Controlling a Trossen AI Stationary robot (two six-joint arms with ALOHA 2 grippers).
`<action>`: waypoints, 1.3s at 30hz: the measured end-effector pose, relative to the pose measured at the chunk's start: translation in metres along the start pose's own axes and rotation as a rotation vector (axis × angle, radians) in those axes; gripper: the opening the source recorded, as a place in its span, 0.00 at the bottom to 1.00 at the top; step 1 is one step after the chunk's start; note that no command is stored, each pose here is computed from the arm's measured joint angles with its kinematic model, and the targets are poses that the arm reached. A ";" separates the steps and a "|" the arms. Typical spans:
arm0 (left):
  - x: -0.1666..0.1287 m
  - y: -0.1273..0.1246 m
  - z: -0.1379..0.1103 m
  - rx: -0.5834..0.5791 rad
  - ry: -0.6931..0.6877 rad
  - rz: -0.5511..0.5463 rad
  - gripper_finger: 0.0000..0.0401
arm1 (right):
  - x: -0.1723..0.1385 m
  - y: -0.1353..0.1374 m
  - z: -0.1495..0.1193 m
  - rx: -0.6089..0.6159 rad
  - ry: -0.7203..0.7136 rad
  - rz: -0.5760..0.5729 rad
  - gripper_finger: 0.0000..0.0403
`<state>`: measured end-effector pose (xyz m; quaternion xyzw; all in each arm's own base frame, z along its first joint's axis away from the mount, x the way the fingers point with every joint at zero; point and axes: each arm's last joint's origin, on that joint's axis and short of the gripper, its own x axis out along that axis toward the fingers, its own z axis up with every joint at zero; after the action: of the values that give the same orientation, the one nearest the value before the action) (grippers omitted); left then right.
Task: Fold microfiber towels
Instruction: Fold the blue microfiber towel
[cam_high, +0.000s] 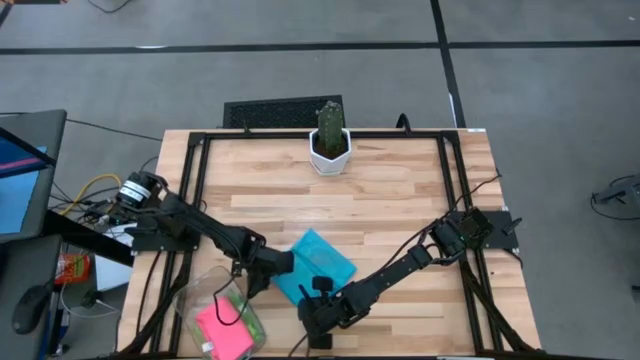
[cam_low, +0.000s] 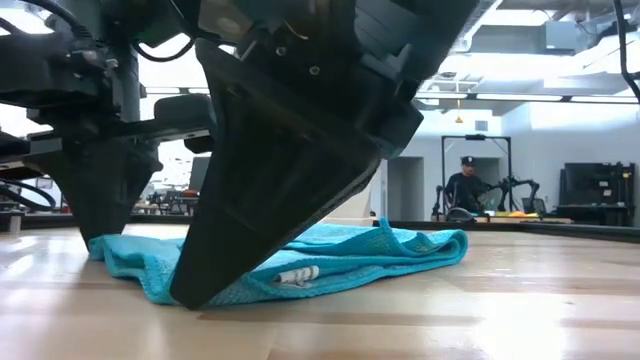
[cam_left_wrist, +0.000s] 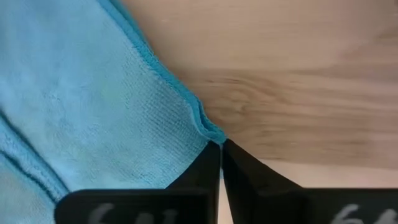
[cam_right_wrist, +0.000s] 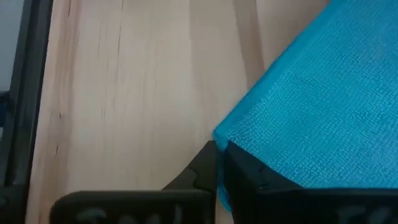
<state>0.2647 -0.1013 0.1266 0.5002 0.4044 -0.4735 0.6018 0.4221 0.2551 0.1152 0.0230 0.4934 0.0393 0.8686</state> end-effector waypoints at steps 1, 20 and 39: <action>0.000 0.001 0.002 -0.016 0.015 0.005 0.01 | 0.000 0.000 0.000 0.013 -0.001 0.001 0.12; -0.045 0.044 0.028 -0.436 -0.019 0.078 0.00 | -0.063 0.011 0.007 0.148 -0.002 -0.049 0.04; -0.054 0.075 -0.010 -0.681 -0.073 0.263 0.00 | -0.079 0.027 -0.024 0.384 0.034 -0.253 0.04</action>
<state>0.3255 -0.0785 0.1927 0.3016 0.4495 -0.2479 0.8034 0.3598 0.2750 0.1721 0.1251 0.5055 -0.1641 0.8378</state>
